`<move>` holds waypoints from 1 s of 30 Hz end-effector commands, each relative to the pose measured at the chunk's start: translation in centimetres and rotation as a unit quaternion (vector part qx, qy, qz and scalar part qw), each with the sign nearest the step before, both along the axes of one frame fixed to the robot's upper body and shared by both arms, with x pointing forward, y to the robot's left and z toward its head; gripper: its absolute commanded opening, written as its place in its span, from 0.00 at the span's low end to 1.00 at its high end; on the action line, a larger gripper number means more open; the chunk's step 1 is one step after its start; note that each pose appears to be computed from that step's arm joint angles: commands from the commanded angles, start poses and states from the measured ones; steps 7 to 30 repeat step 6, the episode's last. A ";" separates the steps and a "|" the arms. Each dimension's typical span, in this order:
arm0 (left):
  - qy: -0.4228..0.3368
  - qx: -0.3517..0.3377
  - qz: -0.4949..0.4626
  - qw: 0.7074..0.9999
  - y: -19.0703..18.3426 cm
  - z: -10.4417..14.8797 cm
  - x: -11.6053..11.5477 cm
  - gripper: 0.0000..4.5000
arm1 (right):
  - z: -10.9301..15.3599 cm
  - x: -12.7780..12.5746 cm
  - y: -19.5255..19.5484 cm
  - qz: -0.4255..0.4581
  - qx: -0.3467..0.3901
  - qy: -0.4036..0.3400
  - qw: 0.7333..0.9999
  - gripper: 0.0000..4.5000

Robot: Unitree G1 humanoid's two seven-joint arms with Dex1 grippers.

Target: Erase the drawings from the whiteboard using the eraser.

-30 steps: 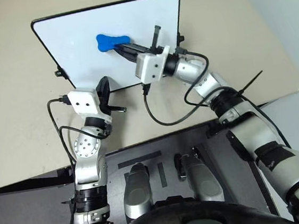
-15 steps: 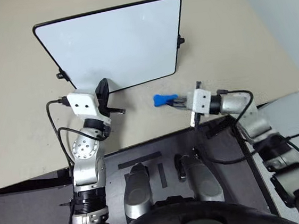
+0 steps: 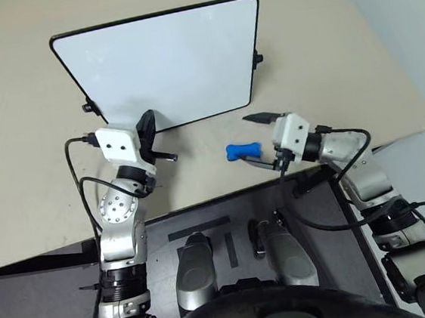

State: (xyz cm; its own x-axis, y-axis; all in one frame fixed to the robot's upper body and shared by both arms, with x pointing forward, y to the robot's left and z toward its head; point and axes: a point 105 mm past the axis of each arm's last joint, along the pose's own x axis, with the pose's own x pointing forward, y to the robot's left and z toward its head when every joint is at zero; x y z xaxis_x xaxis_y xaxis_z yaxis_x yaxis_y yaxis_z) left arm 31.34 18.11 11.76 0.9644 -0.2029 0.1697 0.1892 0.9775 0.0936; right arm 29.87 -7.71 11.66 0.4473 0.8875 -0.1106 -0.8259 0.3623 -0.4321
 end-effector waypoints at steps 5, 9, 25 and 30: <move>-0.023 0.008 -0.021 0.999 -0.4 1.8 0.1 0.00 | 2.1 0.0 -0.4 -0.040 0.056 -0.023 0.997 0.89; -0.022 0.008 -0.024 0.999 -0.6 1.8 0.1 0.00 | 2.1 0.0 -0.3 -0.041 0.057 -0.024 0.997 0.89; -0.022 0.008 -0.024 0.999 -0.6 1.8 0.1 0.00 | 2.1 0.0 -0.3 -0.041 0.057 -0.024 0.997 0.89; -0.022 0.008 -0.024 0.999 -0.6 1.8 0.1 0.00 | 2.1 0.0 -0.3 -0.041 0.057 -0.024 0.997 0.89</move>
